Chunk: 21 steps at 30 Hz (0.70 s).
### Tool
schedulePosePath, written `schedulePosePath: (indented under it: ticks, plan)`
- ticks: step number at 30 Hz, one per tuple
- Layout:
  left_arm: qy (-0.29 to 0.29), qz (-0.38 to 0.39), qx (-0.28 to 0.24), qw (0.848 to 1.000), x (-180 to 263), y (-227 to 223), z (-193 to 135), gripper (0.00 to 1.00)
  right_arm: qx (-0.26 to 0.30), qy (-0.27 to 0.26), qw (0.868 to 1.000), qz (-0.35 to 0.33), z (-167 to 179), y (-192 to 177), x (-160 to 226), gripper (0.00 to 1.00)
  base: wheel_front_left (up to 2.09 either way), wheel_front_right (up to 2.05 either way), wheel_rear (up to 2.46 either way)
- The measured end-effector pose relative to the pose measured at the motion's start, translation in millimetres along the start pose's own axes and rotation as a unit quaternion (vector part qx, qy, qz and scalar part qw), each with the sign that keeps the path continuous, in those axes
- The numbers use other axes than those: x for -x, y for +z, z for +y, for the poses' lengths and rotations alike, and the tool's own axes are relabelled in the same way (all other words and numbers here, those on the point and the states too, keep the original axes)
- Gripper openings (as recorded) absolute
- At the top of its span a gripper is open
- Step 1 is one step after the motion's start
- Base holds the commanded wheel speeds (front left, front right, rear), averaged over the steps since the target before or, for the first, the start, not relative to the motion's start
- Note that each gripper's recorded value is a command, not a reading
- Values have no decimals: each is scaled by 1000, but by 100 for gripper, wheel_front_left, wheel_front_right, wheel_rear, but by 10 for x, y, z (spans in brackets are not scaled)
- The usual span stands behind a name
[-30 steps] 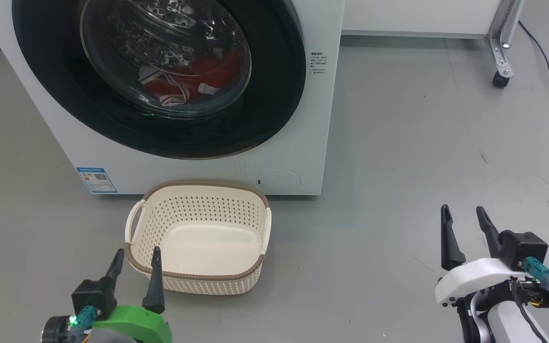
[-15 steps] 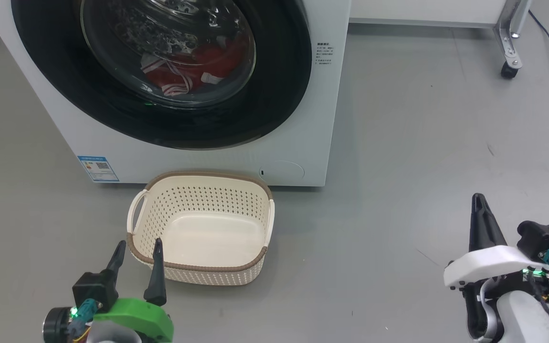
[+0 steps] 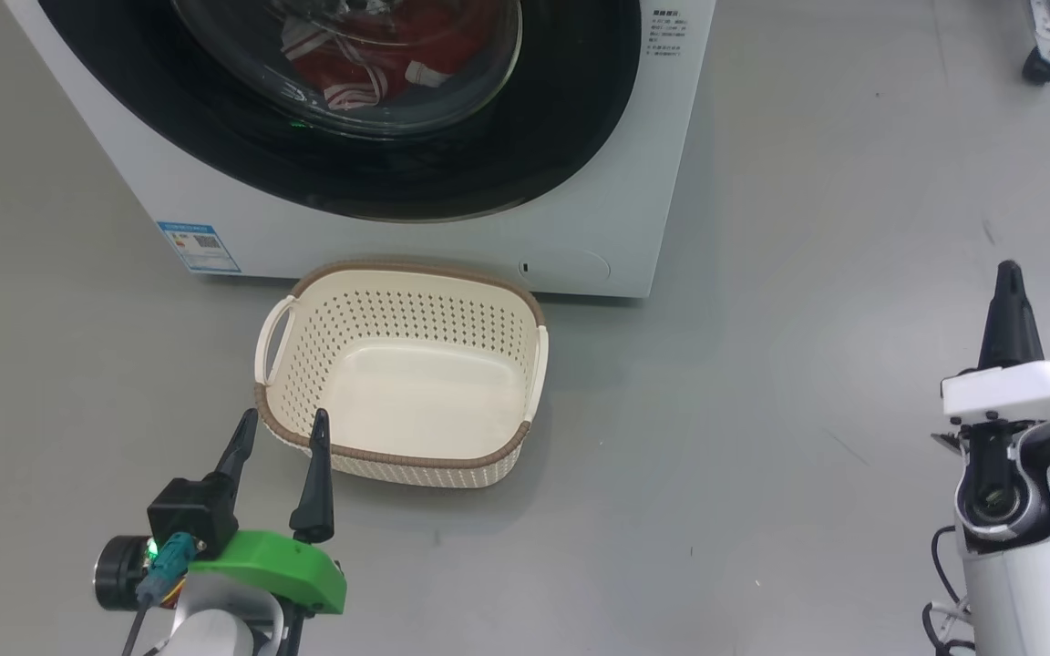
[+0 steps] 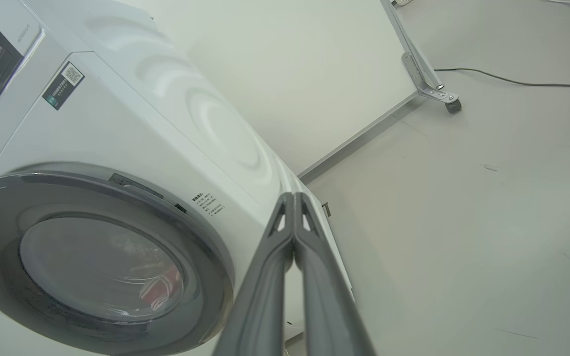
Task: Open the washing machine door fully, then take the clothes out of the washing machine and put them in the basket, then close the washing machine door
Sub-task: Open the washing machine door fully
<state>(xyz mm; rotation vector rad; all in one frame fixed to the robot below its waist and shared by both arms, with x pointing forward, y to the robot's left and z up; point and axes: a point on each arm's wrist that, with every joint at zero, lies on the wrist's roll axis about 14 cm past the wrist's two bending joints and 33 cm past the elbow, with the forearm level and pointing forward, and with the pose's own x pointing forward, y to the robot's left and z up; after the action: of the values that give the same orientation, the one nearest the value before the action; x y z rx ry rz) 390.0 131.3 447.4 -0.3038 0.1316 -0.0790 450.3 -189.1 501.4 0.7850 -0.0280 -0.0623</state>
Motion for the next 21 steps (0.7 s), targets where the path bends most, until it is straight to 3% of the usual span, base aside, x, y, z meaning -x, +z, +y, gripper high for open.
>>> schedulePosePath:
  ticks: [11,21]
  plan:
    - [11,18,10,1000,-142,-131,98,100,-106,49,993,25,390,31,-706,0,0,0,0]
    - [7,35,22,999,-324,-265,136,100,-104,93,988,70,707,-18,-1328,0,0,0,0]
